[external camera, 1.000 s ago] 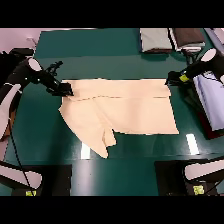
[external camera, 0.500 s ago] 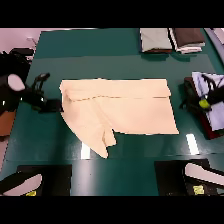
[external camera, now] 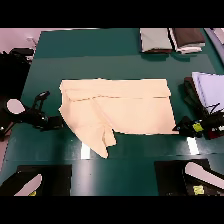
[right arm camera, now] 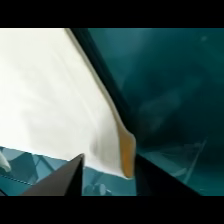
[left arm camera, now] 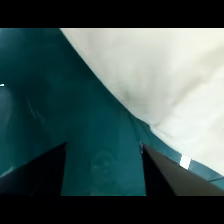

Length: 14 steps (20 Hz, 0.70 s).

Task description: Fold the shirts.

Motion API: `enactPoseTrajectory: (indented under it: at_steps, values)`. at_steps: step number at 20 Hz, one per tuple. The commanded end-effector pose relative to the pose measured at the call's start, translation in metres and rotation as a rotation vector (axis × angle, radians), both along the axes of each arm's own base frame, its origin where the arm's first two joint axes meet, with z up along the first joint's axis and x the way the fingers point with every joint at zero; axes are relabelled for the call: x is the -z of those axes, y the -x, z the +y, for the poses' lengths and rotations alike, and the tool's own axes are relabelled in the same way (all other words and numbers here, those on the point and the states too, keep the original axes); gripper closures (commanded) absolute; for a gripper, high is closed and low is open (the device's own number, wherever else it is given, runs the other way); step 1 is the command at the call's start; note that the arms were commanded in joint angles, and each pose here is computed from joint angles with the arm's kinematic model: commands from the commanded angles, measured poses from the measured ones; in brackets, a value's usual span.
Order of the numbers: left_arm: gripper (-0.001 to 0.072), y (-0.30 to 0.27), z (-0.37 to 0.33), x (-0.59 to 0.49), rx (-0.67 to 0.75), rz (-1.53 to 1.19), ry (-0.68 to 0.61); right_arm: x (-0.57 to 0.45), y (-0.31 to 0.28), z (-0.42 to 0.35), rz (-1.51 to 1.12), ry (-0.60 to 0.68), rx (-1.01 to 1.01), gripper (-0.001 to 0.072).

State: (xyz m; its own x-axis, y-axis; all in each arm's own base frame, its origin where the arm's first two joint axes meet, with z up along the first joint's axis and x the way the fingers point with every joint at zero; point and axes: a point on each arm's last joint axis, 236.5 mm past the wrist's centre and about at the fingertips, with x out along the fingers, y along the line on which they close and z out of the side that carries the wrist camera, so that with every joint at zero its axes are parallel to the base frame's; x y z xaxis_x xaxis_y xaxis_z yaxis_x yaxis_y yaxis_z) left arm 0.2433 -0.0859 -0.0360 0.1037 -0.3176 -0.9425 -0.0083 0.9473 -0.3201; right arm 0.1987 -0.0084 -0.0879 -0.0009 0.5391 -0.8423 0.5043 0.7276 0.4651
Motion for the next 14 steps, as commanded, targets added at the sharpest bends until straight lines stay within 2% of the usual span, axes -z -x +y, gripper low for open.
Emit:
enactPoseTrajectory:
  at_steps: [1, 2, 7, 8, 9, 14]
  values:
    - [0.0169, 0.006, -0.019, 0.001, 0.033, -0.006, 0.021, -0.002, -0.010, 0.012, -0.067, -0.054, 0.014, 0.0575]
    - [0.0169, 0.009, -0.028, 0.001, 0.051, 0.000, 0.024, -0.005, -0.012, 0.012, -0.078, -0.057, -0.005, 0.0687]
    - [0.0164, 0.049, -0.070, 0.022, 0.117, 0.077, 0.047, -0.020, -0.032, 0.023, -0.136, -0.017, -0.138, 0.0689]
    - [0.0107, 0.058, -0.078, 0.028, 0.118, 0.097, 0.067, -0.024, -0.038, 0.028, -0.155, -0.006, -0.171, 0.0689]
    - [0.0077, 0.065, -0.086, 0.033, 0.096, 0.115, 0.094, -0.028, -0.044, 0.031, -0.173, 0.004, -0.193, 0.0689]
    - [0.0078, 0.054, -0.112, 0.037, -0.016, 0.077, 0.218, -0.047, -0.067, 0.043, -0.241, 0.035, -0.272, 0.0689]
